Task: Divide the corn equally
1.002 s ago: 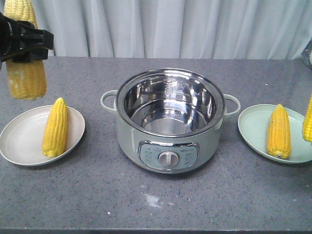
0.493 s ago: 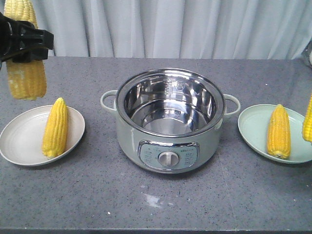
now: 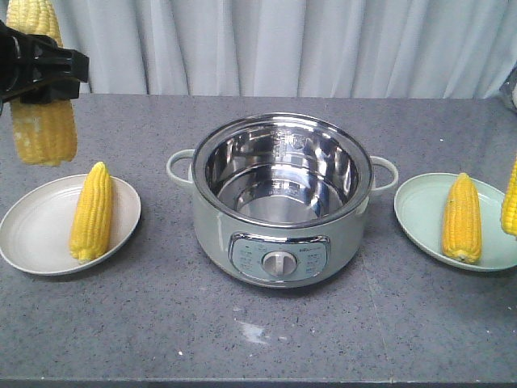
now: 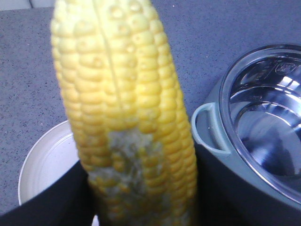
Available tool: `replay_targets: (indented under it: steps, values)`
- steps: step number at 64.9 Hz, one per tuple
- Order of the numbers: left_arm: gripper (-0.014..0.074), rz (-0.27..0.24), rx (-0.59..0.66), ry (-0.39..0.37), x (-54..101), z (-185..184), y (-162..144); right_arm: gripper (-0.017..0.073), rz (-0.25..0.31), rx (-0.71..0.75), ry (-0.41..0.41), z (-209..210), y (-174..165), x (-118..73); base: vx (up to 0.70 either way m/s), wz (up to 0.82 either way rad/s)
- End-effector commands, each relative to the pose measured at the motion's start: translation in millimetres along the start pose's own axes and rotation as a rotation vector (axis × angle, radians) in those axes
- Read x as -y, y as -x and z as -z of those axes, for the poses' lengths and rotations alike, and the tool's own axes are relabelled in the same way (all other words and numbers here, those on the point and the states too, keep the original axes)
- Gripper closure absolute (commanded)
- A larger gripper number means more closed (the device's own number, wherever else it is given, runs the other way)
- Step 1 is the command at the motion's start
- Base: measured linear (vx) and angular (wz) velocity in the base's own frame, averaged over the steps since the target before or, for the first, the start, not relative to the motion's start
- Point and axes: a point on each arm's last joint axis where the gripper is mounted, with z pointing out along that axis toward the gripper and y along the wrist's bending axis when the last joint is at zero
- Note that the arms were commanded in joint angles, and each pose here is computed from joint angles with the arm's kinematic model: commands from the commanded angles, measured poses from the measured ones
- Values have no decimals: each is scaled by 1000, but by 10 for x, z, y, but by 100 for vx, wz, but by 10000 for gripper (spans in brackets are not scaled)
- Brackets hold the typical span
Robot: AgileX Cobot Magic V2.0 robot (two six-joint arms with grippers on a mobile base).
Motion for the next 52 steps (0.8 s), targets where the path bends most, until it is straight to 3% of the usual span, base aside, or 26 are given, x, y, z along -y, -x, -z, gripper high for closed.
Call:
replay_targets:
  steps: [1,52]
  values:
    - [522,12,108,-22,-2,180,98,366,1,104,-23,114,120,1,0,0]
    - [522,12,108,-22,-2,180,98,366,1,104,-23,114,120,1,0,-1]
